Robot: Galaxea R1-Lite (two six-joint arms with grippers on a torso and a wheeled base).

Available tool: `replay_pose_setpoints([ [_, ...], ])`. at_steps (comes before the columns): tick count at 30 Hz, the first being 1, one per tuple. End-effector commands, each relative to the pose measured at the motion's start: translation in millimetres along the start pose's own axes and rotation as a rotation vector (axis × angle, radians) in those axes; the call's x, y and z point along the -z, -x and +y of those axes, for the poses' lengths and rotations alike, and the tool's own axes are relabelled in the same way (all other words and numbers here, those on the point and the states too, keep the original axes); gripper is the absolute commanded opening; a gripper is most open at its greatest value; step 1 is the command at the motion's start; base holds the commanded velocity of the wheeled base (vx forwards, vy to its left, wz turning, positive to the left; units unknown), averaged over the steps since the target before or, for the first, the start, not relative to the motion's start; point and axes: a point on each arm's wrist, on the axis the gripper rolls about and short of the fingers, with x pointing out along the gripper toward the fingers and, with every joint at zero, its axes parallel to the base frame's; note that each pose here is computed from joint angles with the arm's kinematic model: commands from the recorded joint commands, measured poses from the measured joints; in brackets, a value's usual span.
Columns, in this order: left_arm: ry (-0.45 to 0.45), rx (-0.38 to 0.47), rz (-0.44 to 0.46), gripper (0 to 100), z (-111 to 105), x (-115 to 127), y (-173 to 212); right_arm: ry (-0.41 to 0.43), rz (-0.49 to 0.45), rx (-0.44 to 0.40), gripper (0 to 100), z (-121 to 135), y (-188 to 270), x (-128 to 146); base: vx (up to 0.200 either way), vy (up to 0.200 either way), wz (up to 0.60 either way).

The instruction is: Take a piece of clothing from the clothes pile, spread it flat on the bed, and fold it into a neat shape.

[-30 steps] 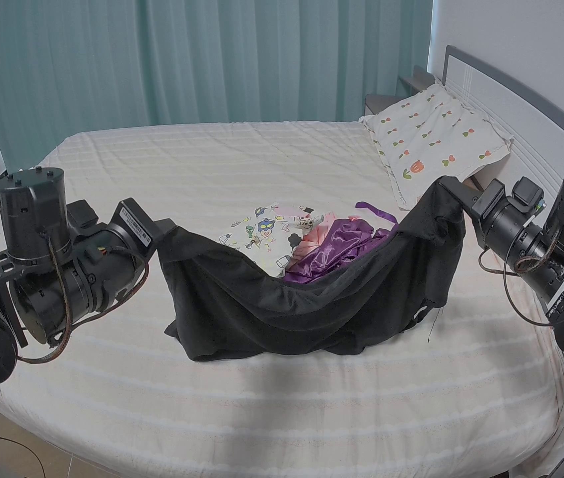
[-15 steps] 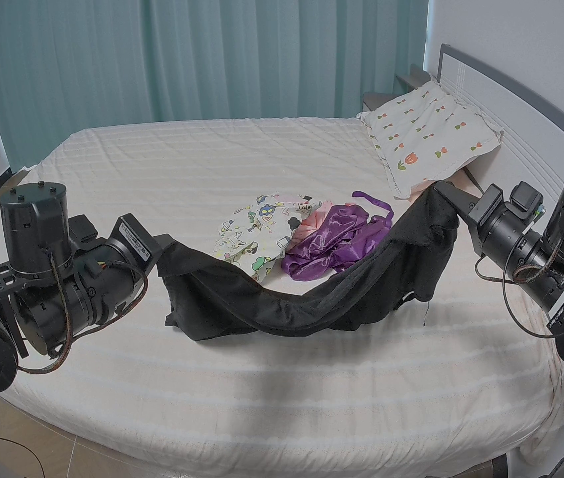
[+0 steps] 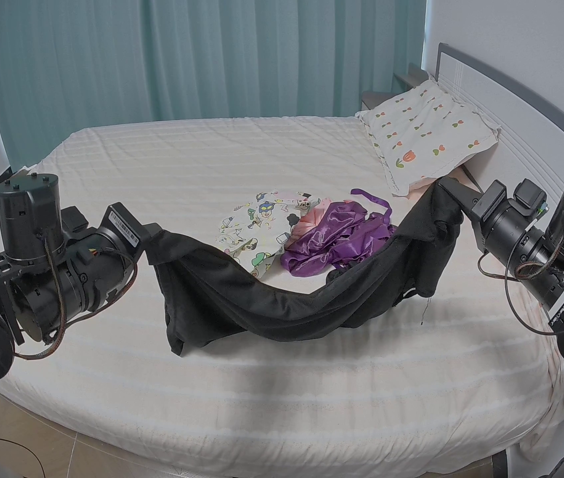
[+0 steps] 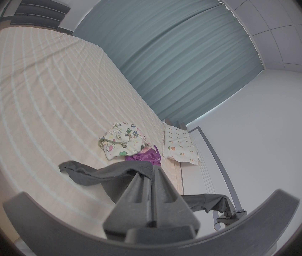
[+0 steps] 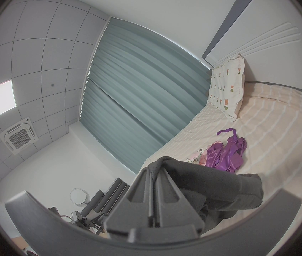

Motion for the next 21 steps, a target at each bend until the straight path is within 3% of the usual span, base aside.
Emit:
replay_pose_setpoints([
  [1, 0.006, -0.013, -0.022, 0, 3, -6, -2, 0.000, 0.001, -0.002, 0, 0, -1, 0, 0.000, 0.200, 0.00],
  [21, 0.015, 0.008, -0.069, 0, -6, -18, -7, 0.008, -0.041, -0.015, 0, 6, -6, -7, 0.000, 0.200, 0.00],
])
